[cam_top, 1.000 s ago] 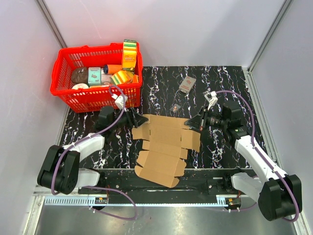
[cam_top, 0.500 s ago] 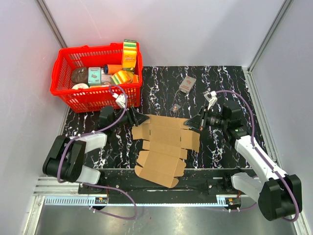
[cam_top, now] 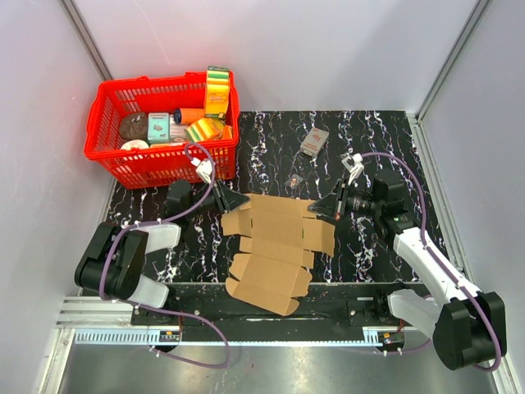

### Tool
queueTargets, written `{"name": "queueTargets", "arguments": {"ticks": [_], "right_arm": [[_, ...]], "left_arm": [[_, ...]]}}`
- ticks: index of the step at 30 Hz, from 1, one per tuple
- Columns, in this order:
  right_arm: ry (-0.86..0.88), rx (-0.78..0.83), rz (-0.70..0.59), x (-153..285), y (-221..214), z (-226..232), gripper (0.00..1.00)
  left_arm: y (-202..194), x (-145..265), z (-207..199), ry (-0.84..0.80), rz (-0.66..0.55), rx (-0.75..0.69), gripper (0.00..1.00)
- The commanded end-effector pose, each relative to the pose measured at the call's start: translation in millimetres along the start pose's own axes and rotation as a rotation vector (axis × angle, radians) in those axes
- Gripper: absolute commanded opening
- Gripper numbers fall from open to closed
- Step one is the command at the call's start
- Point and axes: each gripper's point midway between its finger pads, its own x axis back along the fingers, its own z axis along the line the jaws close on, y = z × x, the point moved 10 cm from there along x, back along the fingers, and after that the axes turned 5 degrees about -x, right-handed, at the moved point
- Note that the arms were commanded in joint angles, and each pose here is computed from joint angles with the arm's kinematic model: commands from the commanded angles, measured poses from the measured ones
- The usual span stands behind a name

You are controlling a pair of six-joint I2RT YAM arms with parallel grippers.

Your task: Fold the paper box

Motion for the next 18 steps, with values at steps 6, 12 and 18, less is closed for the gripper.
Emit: {"name": "queueTargets", "arguments": {"ticks": [6,12,18], "right_arm": [[0.029,0.034,-0.017,0,4,5,0.1],[-0.031,0.051,-0.057,5,11,10,0.5],[-0.11,0.09,-0.055,9,28,19,0.57]], "left_arm": [[8,4,-10,-0.062,-0.038,-0.078,0.08],[12,12,-21,-0.062,-0.052,-0.117,0.0],[27,18,-41,-0.036,-0.051,-0.223,0.0]]}}
